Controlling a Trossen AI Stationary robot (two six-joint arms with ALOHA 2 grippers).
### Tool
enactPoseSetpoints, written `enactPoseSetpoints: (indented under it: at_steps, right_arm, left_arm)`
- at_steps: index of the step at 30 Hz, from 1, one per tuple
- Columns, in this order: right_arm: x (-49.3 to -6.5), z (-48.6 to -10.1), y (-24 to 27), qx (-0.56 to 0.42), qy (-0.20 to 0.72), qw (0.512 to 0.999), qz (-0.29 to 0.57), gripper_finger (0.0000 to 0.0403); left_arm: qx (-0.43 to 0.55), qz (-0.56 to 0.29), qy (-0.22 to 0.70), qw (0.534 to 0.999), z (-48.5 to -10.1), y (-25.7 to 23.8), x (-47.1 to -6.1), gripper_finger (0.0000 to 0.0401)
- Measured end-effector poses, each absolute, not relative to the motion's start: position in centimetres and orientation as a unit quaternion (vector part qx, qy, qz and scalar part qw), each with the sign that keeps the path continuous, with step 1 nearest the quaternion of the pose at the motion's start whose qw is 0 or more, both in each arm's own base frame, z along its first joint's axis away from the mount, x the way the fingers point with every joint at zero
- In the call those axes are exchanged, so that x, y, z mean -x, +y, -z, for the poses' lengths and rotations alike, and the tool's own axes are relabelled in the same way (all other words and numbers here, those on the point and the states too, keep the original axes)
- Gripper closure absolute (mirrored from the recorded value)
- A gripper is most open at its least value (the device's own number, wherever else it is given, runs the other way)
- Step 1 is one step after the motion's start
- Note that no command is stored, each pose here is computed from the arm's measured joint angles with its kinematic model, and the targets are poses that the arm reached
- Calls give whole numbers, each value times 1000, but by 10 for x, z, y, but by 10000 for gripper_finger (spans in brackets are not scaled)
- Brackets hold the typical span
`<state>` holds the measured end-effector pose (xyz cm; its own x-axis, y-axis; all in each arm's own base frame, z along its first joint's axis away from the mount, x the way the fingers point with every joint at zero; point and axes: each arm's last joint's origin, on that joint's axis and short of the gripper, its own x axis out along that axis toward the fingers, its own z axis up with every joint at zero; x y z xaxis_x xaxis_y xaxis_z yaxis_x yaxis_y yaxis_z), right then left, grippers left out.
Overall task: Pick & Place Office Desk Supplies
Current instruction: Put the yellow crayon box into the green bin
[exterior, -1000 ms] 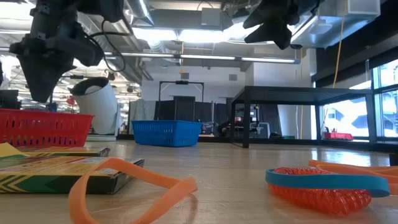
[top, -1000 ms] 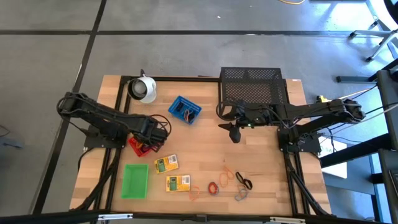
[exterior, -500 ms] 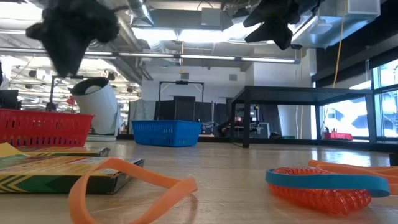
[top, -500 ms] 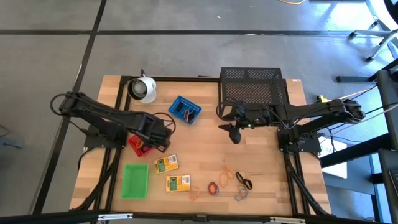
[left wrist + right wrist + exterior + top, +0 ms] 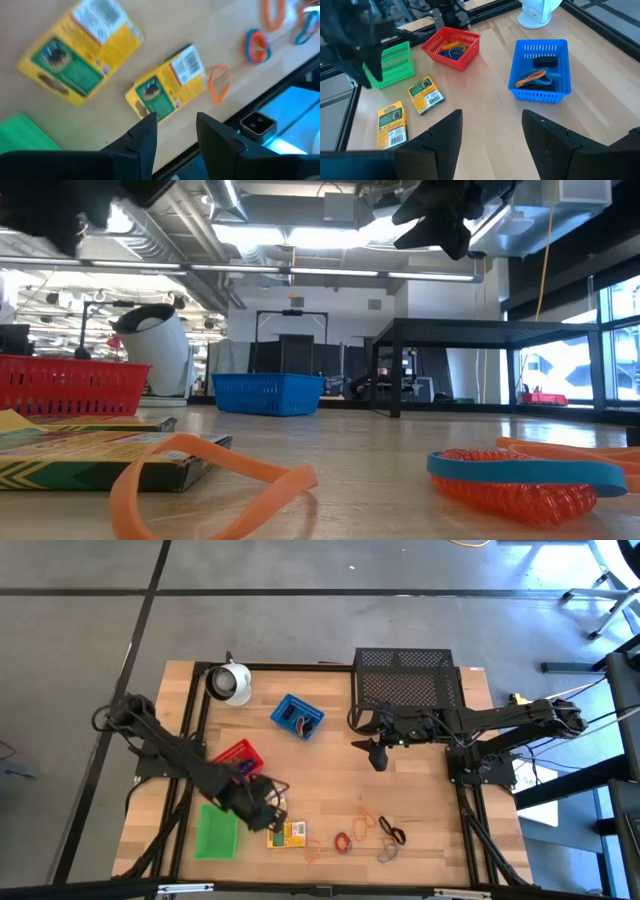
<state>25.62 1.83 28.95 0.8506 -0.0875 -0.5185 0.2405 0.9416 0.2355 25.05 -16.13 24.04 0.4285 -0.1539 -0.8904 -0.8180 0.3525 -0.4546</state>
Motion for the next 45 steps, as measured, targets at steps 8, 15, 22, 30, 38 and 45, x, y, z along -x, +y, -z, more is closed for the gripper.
enactPoseSetpoints:
  at_steps: [8, 15, 22, 30, 38, 45]
  right_arm:
    - [-256, -289, 18, -124, 261, 954, 80, 195]
    - [-256, -289, 18, -123, 262, 954, 79, 195]
    - [-256, -289, 19, -126, 263, 954, 71, 195]
    - [-256, -289, 19, -129, 265, 954, 64, 195]
    - [-256, -289, 19, -129, 265, 954, 64, 195]
    - [-256, -289, 19, -129, 265, 954, 64, 195]
  left_arm:
    - [498, -290, 513, 637, -199, -179, -261, 274]
    - [493, -315, 530, 613, -180, -177, -269, 274]
    - [498, -324, 557, 581, -167, -176, -275, 274]
    - [512, -295, 559, 582, -160, -182, -283, 277]
    - [515, -291, 557, 583, -160, -183, -284, 316]
    - [508, -287, 559, 589, -160, -182, -284, 304]
